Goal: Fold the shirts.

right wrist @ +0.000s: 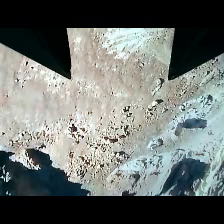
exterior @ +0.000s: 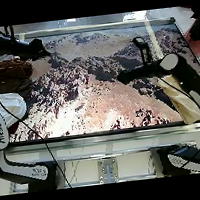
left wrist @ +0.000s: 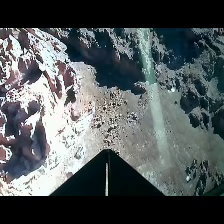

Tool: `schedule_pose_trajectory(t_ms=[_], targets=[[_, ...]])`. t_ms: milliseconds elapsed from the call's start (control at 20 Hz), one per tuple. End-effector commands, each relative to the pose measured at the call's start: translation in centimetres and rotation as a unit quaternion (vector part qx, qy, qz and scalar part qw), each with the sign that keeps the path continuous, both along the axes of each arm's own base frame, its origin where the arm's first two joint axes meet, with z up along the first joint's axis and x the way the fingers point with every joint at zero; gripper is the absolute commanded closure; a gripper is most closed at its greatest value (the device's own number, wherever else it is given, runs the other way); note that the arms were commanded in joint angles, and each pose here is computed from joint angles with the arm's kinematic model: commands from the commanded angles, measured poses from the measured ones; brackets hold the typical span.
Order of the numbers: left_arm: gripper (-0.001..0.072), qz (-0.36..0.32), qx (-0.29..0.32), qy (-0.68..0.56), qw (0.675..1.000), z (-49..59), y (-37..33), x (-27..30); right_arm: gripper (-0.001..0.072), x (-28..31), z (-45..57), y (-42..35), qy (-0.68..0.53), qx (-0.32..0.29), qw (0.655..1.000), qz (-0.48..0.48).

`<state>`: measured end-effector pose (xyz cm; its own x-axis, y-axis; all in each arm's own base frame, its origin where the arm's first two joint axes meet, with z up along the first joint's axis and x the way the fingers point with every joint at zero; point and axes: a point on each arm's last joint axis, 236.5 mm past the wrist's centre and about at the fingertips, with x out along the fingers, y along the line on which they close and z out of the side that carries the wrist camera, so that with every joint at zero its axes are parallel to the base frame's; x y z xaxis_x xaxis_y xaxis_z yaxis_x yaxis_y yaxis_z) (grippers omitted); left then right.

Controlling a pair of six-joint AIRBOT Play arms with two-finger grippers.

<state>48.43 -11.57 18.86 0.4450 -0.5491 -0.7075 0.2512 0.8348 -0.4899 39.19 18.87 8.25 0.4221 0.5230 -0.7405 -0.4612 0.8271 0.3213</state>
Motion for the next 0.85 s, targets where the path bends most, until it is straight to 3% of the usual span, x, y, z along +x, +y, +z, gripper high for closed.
schedule_pose_trajectory(t_ms=[0,800], targets=[[0.0689,-0.002,0.001,0.004,1.000,-0.07,-0.05,-0.21,0.0035,-1.38,-2.20,1.29,0.022,-0.032,0.999,-0.006],[0.0689,-0.002,0.001,0.004,1.000,-0.07,-0.05,-0.22,0.0035,-1.62,-2.11,1.88,0.021,-0.028,0.999,0.001]])
